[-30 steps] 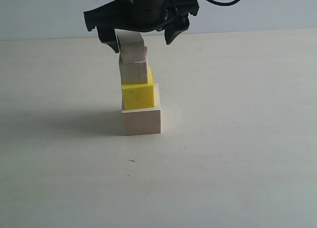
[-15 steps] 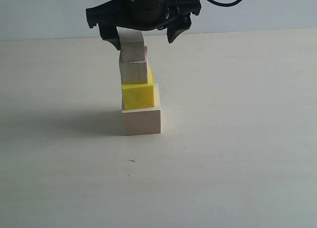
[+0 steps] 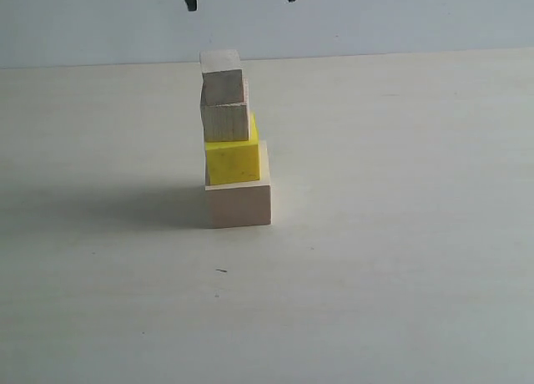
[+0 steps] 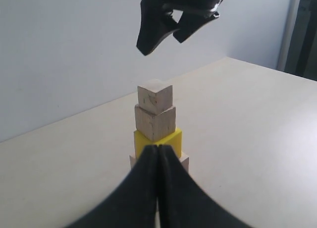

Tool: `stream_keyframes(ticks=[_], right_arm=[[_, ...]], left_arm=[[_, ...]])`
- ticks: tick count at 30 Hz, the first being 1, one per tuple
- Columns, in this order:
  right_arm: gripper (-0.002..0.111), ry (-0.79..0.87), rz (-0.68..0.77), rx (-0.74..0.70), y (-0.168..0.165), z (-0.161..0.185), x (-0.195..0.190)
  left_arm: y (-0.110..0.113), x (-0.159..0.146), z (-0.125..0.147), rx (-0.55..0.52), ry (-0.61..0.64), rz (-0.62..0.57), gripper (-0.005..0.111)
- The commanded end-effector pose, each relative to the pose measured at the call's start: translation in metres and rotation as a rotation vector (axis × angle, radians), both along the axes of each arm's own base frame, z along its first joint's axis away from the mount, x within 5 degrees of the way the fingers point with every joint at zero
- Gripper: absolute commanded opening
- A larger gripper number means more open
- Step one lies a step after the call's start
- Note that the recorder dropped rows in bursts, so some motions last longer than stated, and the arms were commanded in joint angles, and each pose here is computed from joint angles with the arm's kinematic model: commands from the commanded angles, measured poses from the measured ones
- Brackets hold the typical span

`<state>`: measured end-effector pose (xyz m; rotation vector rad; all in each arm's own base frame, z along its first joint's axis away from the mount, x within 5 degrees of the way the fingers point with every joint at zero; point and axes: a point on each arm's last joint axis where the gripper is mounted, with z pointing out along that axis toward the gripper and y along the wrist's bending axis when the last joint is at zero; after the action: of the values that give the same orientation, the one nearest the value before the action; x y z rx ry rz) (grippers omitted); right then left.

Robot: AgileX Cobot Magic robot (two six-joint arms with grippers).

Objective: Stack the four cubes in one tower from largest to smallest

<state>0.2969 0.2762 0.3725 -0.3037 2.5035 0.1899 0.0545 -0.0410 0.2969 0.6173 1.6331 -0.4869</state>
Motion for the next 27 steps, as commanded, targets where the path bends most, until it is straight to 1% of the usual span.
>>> stream_keyframes(ticks=[1,6,8,10,12,14,18,23,25,27], right_arm=[[0.088,-0.059,0.044,-0.043,-0.017,0.024,-0.010],[0.087,-0.160,0.085,-0.105,-0.039,0.054,-0.023],[0.081,-0.198,0.117,-0.119,-0.047,0.066,-0.030],[0.065,-0.256,0.124,-0.138,-0.059,0.081,-0.038],[0.056,-0.300,0.121,-0.146,-0.072,0.094,-0.047],[0.052,-0.332,0.108,-0.149,-0.085,0.103,-0.057],[0.051,-0.366,0.098,-0.162,-0.108,0.111,-0.077],[0.050,-0.364,0.099,-0.165,-0.126,0.108,-0.094],[0.044,-0.358,0.100,-0.170,-0.132,0.105,-0.100],[0.034,-0.357,0.100,-0.171,-0.140,0.103,-0.107]], left_arm=[[0.001,0.000,-0.002,0.003,0.010,0.003,0.000],[0.001,0.000,-0.002,0.005,0.012,0.004,0.000],[0.001,0.000,-0.002,0.006,0.013,0.004,0.000],[0.001,0.000,-0.003,0.012,0.013,0.008,0.000],[0.001,0.000,-0.003,0.017,0.011,0.011,0.000],[0.002,0.001,-0.004,0.032,0.009,0.017,0.000],[0.003,0.001,-0.005,0.044,0.011,0.024,0.000],[0.003,0.001,-0.005,0.024,0.027,0.028,0.000],[0.003,0.001,-0.005,0.010,0.038,0.031,0.000],[0.003,0.001,-0.005,0.003,0.044,0.033,0.000]])
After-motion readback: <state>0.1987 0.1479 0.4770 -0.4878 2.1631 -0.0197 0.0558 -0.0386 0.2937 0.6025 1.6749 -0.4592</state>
